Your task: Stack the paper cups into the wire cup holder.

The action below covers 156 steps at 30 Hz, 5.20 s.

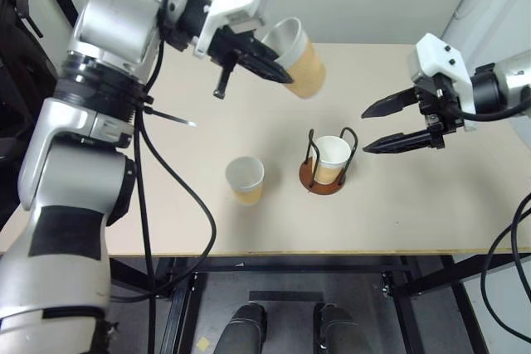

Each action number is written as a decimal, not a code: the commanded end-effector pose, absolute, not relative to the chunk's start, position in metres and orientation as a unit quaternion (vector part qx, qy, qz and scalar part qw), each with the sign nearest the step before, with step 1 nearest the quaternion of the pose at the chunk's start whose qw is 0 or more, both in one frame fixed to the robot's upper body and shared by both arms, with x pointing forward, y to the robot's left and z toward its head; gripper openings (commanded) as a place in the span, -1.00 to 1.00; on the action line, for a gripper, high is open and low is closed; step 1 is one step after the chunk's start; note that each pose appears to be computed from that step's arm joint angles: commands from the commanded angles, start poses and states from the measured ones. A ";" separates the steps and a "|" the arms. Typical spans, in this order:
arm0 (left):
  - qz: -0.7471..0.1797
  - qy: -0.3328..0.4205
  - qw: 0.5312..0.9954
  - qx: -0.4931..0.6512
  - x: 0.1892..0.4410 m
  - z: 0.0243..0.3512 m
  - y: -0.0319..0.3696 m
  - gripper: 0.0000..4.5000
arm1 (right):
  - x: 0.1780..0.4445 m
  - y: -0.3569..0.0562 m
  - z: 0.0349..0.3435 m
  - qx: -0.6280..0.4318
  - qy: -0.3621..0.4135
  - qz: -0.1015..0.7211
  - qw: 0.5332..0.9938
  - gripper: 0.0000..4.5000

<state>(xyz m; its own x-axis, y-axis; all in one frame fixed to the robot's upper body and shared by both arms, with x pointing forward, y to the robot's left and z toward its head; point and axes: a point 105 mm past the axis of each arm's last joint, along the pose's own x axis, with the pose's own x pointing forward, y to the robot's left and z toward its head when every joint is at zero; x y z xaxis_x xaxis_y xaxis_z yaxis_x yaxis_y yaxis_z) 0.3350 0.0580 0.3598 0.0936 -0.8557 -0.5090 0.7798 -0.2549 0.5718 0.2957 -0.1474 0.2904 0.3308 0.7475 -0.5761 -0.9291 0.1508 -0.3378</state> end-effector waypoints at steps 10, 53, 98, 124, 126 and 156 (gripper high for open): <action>-0.711 -0.020 0.523 0.470 0.336 0.331 0.025 -0.98 | 0.272 -0.160 0.312 -0.334 0.106 0.505 0.788 0.51; -0.722 -0.017 0.404 0.561 0.344 0.277 -0.023 -0.98 | 0.251 -0.188 0.311 -0.310 0.113 0.420 0.845 0.51; -0.642 0.016 0.545 0.539 0.311 0.307 0.128 0.99 | 0.256 -0.138 0.334 -0.319 0.058 0.539 0.777 0.51; -0.650 0.057 0.519 0.552 0.294 0.235 0.148 0.99 | 0.256 -0.113 0.332 -0.321 0.054 0.591 0.738 0.51; -0.650 0.063 0.515 0.556 0.297 0.232 0.150 0.99 | 0.256 -0.112 0.331 -0.320 0.054 0.590 0.740 0.51; -0.674 0.048 0.477 0.562 0.311 0.212 0.136 0.99 | 0.255 -0.115 0.322 -0.312 0.049 0.573 0.757 0.51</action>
